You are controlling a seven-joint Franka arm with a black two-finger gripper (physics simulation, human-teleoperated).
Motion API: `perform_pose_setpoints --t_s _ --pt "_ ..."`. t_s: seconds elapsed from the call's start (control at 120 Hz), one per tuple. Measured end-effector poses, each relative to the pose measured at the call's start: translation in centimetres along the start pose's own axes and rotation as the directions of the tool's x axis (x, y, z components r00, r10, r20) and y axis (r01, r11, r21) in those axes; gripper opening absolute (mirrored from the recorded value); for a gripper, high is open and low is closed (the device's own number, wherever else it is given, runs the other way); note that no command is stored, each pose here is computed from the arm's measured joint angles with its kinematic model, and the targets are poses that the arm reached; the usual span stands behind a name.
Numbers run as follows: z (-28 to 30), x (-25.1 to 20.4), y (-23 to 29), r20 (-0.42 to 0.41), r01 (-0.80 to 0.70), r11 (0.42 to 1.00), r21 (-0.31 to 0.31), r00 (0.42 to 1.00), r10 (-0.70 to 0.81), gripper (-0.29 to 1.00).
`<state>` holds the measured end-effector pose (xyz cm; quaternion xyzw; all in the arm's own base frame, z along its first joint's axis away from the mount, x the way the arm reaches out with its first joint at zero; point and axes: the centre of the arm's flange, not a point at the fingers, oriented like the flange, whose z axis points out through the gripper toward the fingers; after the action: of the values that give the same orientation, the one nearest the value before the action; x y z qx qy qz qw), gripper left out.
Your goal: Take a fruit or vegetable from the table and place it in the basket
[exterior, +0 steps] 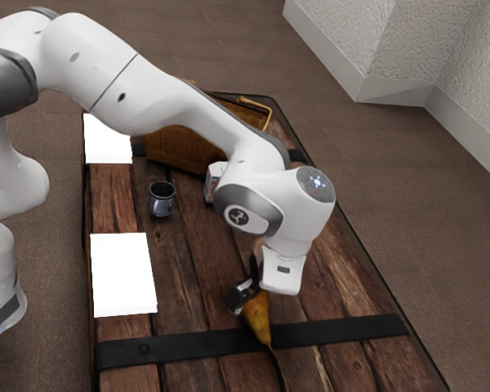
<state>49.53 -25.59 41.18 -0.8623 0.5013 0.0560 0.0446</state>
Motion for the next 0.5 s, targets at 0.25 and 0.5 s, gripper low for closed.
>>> perform_pose_setpoints --t_s 0.25,0.5 --pt "-5.6 -0.3 -0.5 -0.089 0.003 1.0 0.004 0.996 -0.003 0.36" --pt "-19.6 -8.8 -6.9 -0.19 0.086 0.994 0.065 0.979 -0.073 0.39"
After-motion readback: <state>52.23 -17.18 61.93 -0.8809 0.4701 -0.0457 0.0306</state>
